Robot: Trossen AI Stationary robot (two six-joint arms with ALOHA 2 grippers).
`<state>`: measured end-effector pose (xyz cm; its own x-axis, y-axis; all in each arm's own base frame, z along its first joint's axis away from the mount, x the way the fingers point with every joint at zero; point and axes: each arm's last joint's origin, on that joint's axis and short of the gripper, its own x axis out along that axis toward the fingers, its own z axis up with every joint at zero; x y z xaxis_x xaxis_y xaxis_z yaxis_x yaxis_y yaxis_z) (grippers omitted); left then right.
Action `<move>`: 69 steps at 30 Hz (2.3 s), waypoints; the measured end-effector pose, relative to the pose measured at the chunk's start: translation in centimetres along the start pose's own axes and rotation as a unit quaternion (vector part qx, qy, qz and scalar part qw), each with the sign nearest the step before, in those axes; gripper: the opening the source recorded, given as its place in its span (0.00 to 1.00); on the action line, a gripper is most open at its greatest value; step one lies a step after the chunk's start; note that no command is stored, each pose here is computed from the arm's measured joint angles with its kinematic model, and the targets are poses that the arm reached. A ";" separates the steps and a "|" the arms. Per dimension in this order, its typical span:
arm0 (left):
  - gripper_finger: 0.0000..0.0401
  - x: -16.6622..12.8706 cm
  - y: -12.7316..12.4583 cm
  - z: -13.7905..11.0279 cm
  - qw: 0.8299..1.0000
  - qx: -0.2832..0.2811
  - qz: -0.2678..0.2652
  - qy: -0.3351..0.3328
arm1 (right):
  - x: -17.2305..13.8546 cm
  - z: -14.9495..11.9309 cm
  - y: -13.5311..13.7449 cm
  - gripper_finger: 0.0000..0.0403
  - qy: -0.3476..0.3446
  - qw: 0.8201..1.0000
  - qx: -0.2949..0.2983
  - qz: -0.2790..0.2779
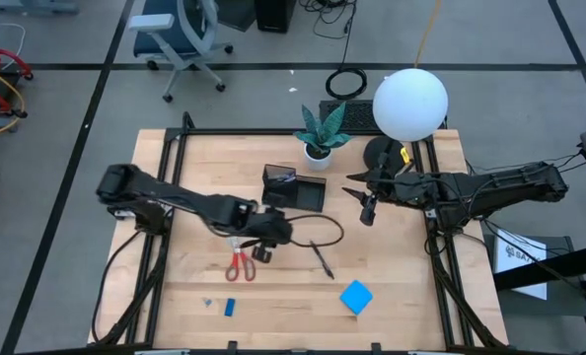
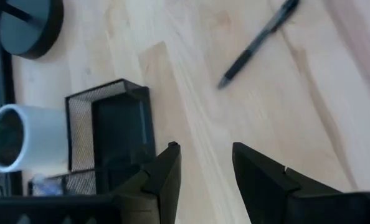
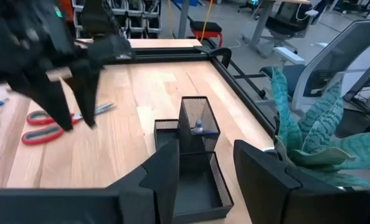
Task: Pick and place office supplies into organizer
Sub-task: Put the black pen into the black desk organizer
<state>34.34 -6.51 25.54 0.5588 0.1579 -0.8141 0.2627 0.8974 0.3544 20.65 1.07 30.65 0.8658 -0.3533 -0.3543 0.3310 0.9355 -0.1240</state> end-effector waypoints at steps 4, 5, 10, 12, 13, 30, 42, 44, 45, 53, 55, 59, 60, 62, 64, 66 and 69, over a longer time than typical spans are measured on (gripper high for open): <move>0.38 -2.6 -0.5 -1.5 0.999 -0.010 0.017 -0.026 | 0.0 0.0 0.0 0.36 -0.002 1.000 0.001 0.000; 0.38 -3.2 -0.6 -2.0 0.999 -0.016 0.024 -0.030 | 0.0 0.1 0.0 0.36 -0.002 1.000 0.001 0.000; 0.38 -5.9 0.1 -4.2 0.989 -0.081 0.090 -0.090 | 0.0 0.7 0.0 0.36 -0.033 0.998 0.047 0.003; 0.38 -6.8 0.4 -5.1 0.982 -0.108 0.113 -0.107 | 0.0 0.8 0.1 0.36 -0.039 0.998 0.051 0.012; 0.38 -7.2 0.7 -5.5 0.978 -0.124 0.123 -0.117 | 0.0 1.0 0.2 0.36 -0.043 0.997 0.057 0.025; 0.38 -10.5 1.6 -7.3 0.945 -0.218 0.131 -0.207 | 4.0 -0.7 6.1 0.36 0.077 0.969 0.167 0.166; 0.38 -10.4 1.8 -7.3 0.944 -0.221 0.133 -0.205 | 4.0 3.6 10.0 0.36 0.182 0.980 0.079 0.022; 0.38 -10.4 1.8 -7.4 0.944 -0.221 0.133 -0.204 | 4.3 3.9 10.2 0.36 0.208 0.974 0.085 -0.009; 0.38 -10.4 1.8 -7.4 0.944 -0.222 0.133 -0.204 | 4.5 3.9 10.3 0.36 0.224 0.970 0.088 -0.020; 0.38 -10.4 1.8 -7.4 0.944 -0.224 0.133 -0.204 | 7.7 1.7 10.8 0.36 0.374 0.912 0.136 -0.097; 0.38 -10.4 1.8 -7.3 0.944 -0.224 0.133 -0.205 | 8.6 0.6 10.7 0.36 0.408 0.894 0.131 -0.130; 0.38 -10.4 1.8 -7.3 0.943 -0.224 0.133 -0.205 | 10.4 -1.6 10.9 0.36 0.465 0.861 0.123 -0.167; 0.38 -10.4 1.8 -7.3 0.943 -0.224 0.133 -0.205 | 10.9 -2.0 11.1 0.36 0.474 0.856 0.126 -0.166; 0.38 -10.4 1.8 -7.3 0.943 -0.224 0.133 -0.205 | 11.7 -2.7 11.6 0.36 0.485 0.850 0.133 -0.157; 0.38 -10.4 1.8 -7.3 0.943 -0.224 0.133 -0.205 | 12.3 -3.2 11.9 0.36 0.495 0.845 0.136 -0.149; 0.38 -10.4 1.8 -7.3 0.943 -0.226 0.132 -0.205 | 12.7 -3.5 12.1 0.36 0.498 0.846 0.134 -0.138; 0.38 -10.4 1.8 -7.4 0.943 -0.226 0.132 -0.205 | 13.2 -3.7 12.5 0.36 0.500 0.850 0.124 -0.111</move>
<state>23.21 -3.52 31.27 0.8393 0.3108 -0.4460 -0.2384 0.9478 0.2120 34.79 8.12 21.06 0.0608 -0.2200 -0.9736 0.6213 0.7717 -0.1356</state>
